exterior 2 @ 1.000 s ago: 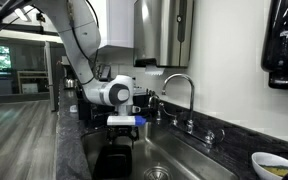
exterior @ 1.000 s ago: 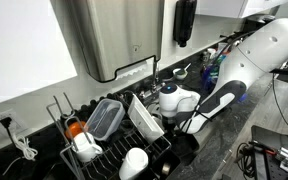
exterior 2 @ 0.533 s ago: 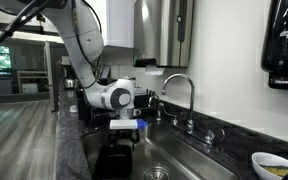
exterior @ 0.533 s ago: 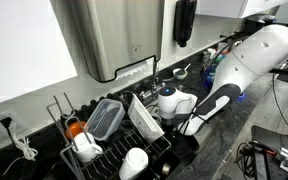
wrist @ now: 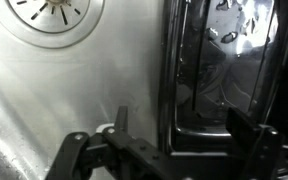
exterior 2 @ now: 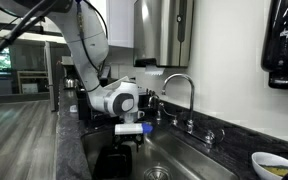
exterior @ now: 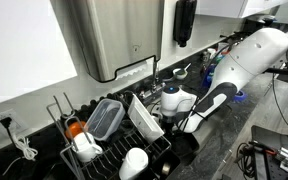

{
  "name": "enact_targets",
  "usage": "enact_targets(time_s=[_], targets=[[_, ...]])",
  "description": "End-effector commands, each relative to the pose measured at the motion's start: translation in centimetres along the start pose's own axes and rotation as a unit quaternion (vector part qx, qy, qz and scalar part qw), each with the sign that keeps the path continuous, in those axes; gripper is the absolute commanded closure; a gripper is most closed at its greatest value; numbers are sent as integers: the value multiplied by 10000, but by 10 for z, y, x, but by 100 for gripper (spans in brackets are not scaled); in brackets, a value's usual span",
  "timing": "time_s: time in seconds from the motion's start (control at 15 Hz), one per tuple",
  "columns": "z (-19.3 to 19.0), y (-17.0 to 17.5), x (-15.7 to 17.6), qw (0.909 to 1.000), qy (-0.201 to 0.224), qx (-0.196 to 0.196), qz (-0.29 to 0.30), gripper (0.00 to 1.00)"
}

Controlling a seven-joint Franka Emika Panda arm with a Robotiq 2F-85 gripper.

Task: Remove the black lunchbox from the sink and put it on the dish rack

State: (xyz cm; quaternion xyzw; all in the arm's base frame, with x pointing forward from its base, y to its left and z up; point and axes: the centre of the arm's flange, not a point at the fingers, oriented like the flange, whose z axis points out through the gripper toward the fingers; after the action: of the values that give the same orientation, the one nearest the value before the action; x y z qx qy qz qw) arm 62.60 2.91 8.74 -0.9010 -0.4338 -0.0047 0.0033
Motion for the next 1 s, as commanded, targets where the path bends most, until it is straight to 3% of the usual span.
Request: enact_targets(time_s=[0.0, 0.33, 0.4, 0.47, 0.6, 0.93], targets=[[3, 7, -2, 9988, 440, 123, -164, 0], [7, 8, 0, 9974, 621, 311, -191, 0], [7, 8, 1, 9973, 631, 321, -178, 7], [8, 7, 2, 9973, 635, 320, -172, 28], [10, 6, 4, 9974, 624, 312, -172, 32], [14, 4, 4, 9980, 569, 254, -143, 67]])
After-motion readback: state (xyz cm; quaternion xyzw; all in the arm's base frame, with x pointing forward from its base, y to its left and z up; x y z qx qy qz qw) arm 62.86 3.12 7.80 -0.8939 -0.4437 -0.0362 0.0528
